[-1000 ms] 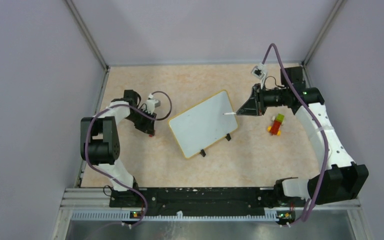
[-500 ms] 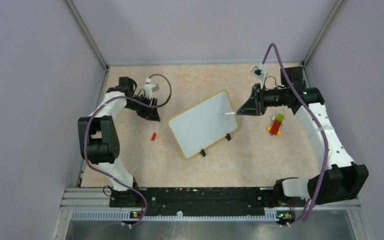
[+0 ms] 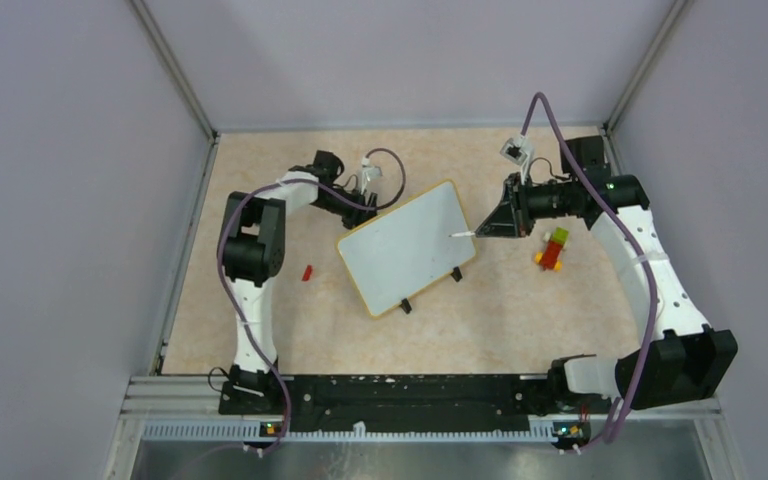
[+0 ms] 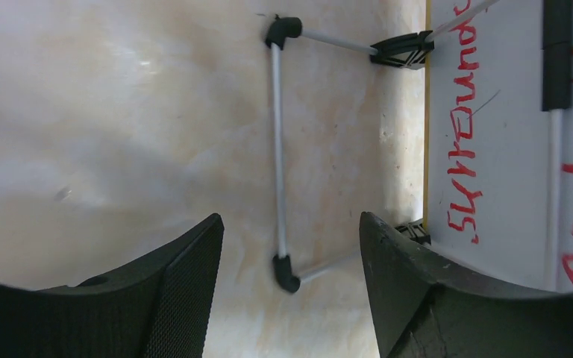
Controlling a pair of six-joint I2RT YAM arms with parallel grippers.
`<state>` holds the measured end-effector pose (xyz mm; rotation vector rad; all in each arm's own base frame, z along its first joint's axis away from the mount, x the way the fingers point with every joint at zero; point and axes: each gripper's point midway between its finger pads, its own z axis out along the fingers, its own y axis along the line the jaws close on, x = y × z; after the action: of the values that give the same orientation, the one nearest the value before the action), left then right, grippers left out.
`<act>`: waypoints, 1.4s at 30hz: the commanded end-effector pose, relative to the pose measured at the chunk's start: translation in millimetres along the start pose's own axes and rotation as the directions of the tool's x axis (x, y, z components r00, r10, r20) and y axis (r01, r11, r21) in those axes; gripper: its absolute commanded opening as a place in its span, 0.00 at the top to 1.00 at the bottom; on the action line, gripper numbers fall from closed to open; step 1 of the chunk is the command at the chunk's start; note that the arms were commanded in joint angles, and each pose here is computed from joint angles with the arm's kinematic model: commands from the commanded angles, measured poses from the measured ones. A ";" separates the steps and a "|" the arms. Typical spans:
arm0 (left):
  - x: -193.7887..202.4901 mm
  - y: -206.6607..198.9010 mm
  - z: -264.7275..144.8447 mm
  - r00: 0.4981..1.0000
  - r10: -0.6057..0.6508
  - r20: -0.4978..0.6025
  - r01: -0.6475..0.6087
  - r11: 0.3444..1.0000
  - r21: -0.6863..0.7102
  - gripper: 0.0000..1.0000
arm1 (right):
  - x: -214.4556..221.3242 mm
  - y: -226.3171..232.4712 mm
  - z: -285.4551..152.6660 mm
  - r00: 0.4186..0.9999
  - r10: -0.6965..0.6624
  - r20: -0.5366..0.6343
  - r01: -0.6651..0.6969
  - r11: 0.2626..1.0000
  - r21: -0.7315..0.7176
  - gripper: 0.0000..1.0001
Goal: Write a sentence on the whiteboard
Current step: Move the whiteboard to the center of the board.
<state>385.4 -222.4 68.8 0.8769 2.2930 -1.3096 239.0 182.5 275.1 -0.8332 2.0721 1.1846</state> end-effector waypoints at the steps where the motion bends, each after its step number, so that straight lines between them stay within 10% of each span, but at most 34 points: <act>1: -6.6 -13.3 26.5 1.000 0.022 -0.002 -0.022 0.995 0.094 0.28 | -1.9 11.6 -11.4 0.994 -0.110 0.004 0.110 0.994 0.014 1.00; 25: 37.7 -56.3 89.1 0.986 0.043 -0.162 -0.006 0.975 0.224 0.46 | 46.1 6.4 15.9 0.965 -0.229 -0.131 0.237 0.971 0.046 1.00; 35: -40.1 -66.7 -23.0 0.992 0.121 0.033 -0.123 0.989 0.083 0.30 | 26.0 15.6 33.8 0.924 -0.370 -0.093 0.379 0.918 0.118 1.00; 42: -17.6 -98.0 -99.2 0.989 0.100 0.107 -0.104 0.994 0.029 0.19 | 16.1 27.3 52.1 0.879 -0.467 -0.099 0.477 0.869 0.130 1.00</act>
<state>375.7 -195.3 154.4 0.8742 2.1718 -1.3081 209.2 222.8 238.4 -1.2184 1.9264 0.8121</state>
